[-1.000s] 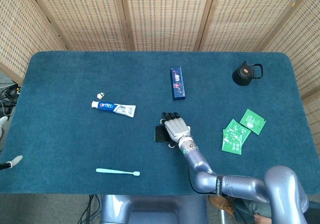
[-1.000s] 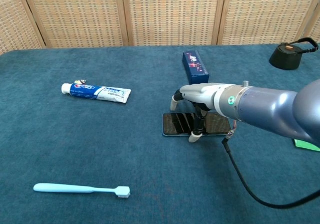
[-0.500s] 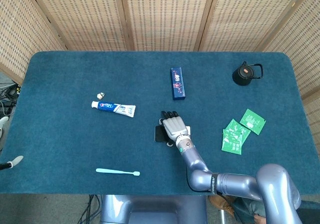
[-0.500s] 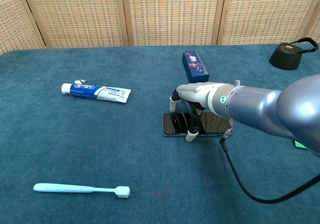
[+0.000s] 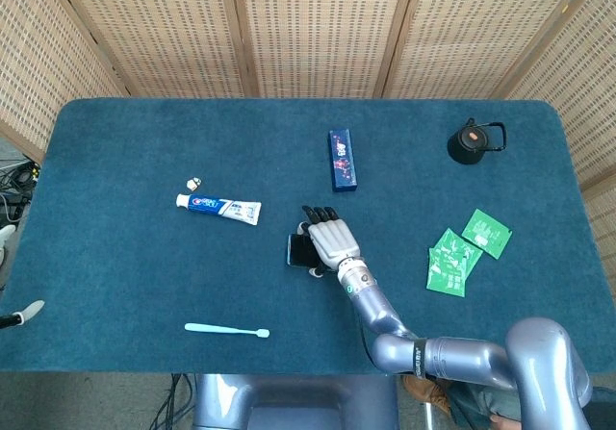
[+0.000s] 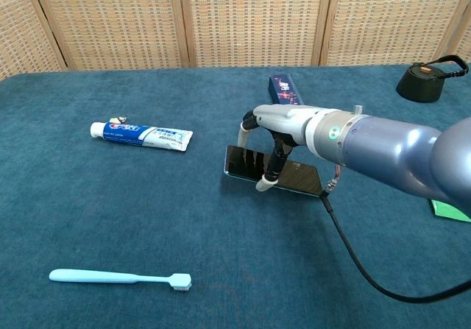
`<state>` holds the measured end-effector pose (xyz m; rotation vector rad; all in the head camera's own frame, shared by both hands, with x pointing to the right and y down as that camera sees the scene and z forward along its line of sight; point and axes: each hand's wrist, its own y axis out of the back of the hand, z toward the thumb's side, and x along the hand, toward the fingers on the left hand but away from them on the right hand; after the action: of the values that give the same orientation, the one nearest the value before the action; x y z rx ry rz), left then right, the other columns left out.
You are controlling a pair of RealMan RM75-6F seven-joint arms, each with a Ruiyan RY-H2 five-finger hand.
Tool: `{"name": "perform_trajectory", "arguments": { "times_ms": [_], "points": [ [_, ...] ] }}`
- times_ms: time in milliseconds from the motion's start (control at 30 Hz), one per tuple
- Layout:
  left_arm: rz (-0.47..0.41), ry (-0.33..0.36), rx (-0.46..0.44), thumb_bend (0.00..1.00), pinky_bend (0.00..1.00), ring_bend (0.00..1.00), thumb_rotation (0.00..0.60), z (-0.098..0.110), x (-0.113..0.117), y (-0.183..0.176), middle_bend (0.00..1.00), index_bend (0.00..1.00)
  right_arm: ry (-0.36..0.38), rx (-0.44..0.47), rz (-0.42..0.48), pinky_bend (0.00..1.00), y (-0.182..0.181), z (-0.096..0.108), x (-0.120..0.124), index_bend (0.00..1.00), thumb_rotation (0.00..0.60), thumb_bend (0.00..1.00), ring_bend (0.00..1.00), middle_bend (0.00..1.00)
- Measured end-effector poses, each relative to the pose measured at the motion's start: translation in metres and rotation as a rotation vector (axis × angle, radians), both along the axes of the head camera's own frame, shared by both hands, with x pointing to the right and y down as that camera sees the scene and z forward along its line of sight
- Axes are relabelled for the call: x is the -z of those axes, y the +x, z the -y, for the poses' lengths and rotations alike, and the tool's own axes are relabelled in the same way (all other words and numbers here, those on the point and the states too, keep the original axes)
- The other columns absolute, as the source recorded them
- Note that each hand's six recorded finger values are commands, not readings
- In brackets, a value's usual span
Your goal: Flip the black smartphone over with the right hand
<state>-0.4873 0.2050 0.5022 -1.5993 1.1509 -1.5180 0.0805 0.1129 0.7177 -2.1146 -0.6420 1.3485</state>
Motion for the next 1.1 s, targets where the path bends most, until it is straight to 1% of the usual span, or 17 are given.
{"name": "perform_trajectory", "arguments": {
  "times_ms": [200, 400, 533, 633, 700, 833, 933, 1000, 1067, 1100],
  "points": [
    [-0.002, -0.002, -0.007, 0.0, 0.0, 0.0, 0.6, -0.001, 0.0, 0.001, 0.0, 0.0, -0.011, -0.034, 0.087, 0.0, 0.001, 0.003, 0.014, 0.7, 0.6, 0.42, 0.0, 0.01],
    [-0.005, 0.001, -0.018, 0.0, 0.0, 0.0, 0.6, -0.002, 0.001, 0.004, 0.0, 0.0, -0.043, -0.124, 0.23, 0.0, 0.012, 0.009, 0.028, 0.7, 0.6, 0.41, 0.0, 0.03],
    [-0.007, 0.0, -0.027, 0.0, 0.0, 0.0, 0.6, -0.004, 0.001, 0.007, 0.0, 0.0, -0.066, -0.205, 0.338, 0.0, 0.029, 0.013, 0.035, 0.68, 0.6, 0.41, 0.0, 0.03],
    [-0.008, -0.001, -0.033, 0.0, 0.0, 0.0, 0.6, -0.004, 0.001, 0.009, 0.0, 0.0, -0.08, -0.257, 0.402, 0.0, 0.045, 0.014, 0.038, 0.67, 0.6, 0.41, 0.0, 0.03],
    [-0.008, -0.002, -0.038, 0.0, 0.0, 0.0, 0.6, -0.005, 0.001, 0.01, 0.0, 0.0, -0.089, -0.29, 0.428, 0.0, 0.058, 0.014, 0.038, 0.67, 0.6, 0.41, 0.0, 0.03],
    [-0.008, -0.003, -0.045, 0.0, 0.0, 0.0, 0.6, -0.006, 0.001, 0.013, 0.0, 0.0, -0.131, -0.391, 0.471, 0.0, 0.09, 0.013, 0.027, 0.64, 0.6, 0.41, 0.0, 0.03],
    [-0.006, -0.004, -0.046, 0.0, 0.0, 0.0, 0.6, -0.006, 0.0, 0.013, 0.0, 0.0, -0.162, -0.46, 0.493, 0.0, 0.115, 0.012, 0.018, 0.58, 0.6, 0.41, 0.0, 0.03],
    [-0.005, -0.005, -0.048, 0.0, 0.0, 0.0, 0.6, -0.006, 0.0, 0.014, 0.0, 0.0, -0.177, -0.499, 0.492, 0.0, 0.132, 0.011, 0.01, 0.48, 0.6, 0.41, 0.0, 0.03],
    [-0.003, -0.008, -0.051, 0.0, 0.0, 0.0, 0.6, -0.007, -0.001, 0.015, 0.0, 0.0, -0.188, -0.545, 0.474, 0.0, 0.156, 0.01, 0.001, 0.32, 0.6, 0.41, 0.0, 0.02],
    [-0.002, -0.009, -0.053, 0.0, 0.0, 0.0, 0.6, -0.007, -0.001, 0.016, 0.0, 0.0, -0.189, -0.562, 0.462, 0.0, 0.166, 0.009, -0.003, 0.27, 0.6, 0.41, 0.0, 0.02]
  ]
}}
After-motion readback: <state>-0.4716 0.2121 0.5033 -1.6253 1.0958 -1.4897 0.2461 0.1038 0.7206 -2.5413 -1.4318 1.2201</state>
